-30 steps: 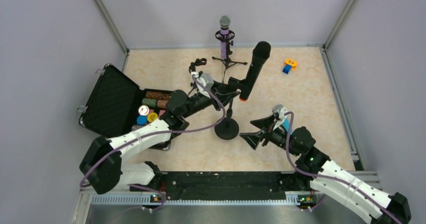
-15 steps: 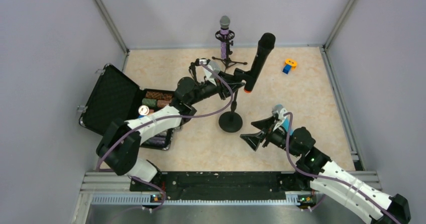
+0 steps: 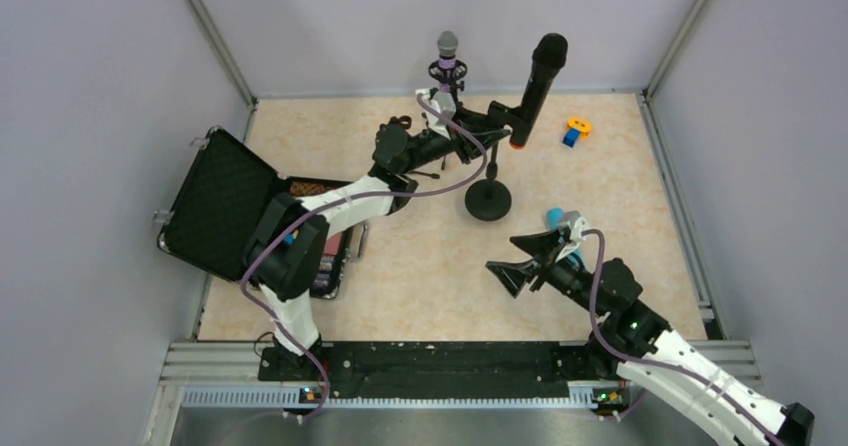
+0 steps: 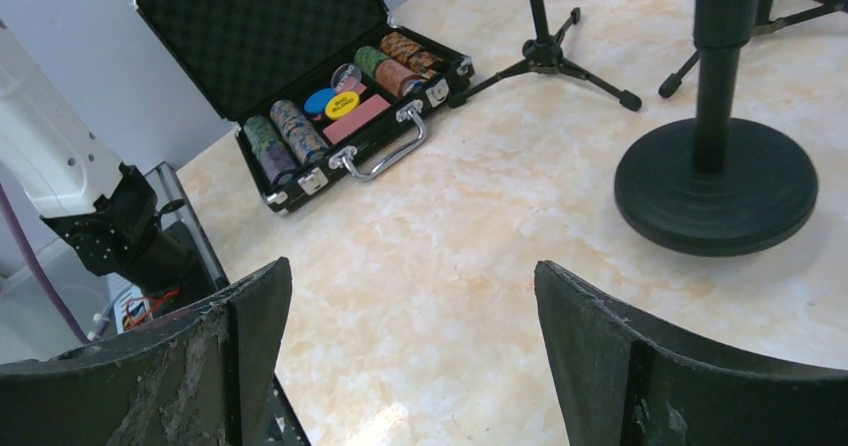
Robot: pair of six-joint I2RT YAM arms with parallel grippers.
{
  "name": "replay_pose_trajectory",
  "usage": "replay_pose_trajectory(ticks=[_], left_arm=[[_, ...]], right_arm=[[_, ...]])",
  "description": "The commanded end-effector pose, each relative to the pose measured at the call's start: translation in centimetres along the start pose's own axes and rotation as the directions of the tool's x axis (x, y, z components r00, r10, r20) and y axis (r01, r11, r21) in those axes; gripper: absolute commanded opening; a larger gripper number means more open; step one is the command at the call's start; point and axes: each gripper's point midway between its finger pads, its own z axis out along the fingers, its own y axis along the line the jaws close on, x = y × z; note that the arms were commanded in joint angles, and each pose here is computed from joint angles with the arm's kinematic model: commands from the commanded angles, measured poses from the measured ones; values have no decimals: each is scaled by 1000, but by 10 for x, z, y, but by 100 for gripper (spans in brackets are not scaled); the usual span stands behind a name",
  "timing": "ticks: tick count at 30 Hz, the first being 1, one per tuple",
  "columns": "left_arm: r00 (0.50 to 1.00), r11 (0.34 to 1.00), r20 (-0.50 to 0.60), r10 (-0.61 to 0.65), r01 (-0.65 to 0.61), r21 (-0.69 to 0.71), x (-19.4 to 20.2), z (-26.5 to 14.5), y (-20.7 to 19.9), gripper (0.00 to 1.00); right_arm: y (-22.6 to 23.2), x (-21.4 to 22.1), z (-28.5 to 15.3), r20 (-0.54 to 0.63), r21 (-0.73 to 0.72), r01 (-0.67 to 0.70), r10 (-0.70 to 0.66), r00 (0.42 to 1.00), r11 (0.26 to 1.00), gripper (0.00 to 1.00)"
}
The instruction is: Attach the microphones to the stand
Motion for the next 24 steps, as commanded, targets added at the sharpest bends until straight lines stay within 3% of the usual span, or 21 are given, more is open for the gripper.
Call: replay_pose_trajectory(ticks=[1, 10, 24], left_arm=[[960, 984, 235, 151, -170, 59, -70, 23, 3, 0], [949, 975, 240, 204, -220, 42, -52, 54, 37, 0], [946, 966, 200, 254, -258, -7, -14, 78, 86, 0]], right_arm=[[2, -45, -6, 104, 41, 33, -37, 994, 999, 88], [2, -112, -29, 273, 137, 18, -55, 960, 990, 88], [16, -114, -24, 235, 78, 47, -64, 970, 996, 91]])
